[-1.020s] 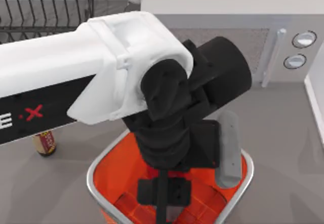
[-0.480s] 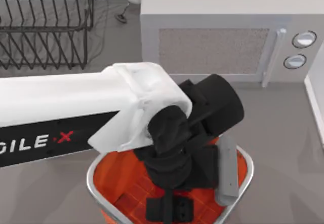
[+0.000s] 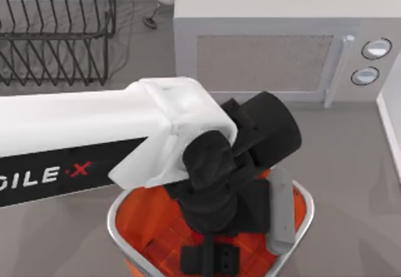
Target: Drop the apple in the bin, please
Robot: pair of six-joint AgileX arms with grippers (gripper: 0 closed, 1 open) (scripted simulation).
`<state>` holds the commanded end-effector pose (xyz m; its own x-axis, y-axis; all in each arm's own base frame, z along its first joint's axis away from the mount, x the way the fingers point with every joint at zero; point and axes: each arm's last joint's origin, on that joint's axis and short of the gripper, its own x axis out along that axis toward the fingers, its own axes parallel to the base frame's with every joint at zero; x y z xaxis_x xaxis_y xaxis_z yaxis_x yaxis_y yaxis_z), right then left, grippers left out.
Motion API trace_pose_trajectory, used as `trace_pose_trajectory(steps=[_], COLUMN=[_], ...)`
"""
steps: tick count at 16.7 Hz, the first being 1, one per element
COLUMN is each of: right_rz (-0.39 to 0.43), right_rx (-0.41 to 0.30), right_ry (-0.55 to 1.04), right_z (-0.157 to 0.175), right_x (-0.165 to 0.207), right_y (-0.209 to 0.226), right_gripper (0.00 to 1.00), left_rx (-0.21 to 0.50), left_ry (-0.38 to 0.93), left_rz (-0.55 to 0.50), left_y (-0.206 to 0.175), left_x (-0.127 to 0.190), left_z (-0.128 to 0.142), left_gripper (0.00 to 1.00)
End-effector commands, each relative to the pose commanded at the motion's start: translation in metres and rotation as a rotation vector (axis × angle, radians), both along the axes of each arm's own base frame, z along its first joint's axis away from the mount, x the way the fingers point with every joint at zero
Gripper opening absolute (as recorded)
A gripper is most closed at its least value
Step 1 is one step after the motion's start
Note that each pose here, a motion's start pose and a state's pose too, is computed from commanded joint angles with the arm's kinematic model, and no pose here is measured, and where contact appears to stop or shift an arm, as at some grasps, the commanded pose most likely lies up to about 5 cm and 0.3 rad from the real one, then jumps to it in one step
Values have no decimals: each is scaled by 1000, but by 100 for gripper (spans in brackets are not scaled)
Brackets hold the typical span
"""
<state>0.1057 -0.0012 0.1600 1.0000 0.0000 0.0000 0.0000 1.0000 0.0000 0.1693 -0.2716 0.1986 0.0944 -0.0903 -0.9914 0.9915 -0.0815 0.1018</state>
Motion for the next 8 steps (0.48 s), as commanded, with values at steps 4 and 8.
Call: trace_pose_trajectory(steps=[4, 8], right_rz=[0, 0], right_rx=[0, 0], right_ry=[0, 0], right_z=[0, 0], right_x=[0, 0], right_y=[0, 0], right_gripper=[100, 100], left_rx=[0, 0], left_ry=[0, 0], left_rz=[0, 0], left_y=[0, 0], left_x=[0, 0], left_z=[0, 0], left_gripper=[68, 98])
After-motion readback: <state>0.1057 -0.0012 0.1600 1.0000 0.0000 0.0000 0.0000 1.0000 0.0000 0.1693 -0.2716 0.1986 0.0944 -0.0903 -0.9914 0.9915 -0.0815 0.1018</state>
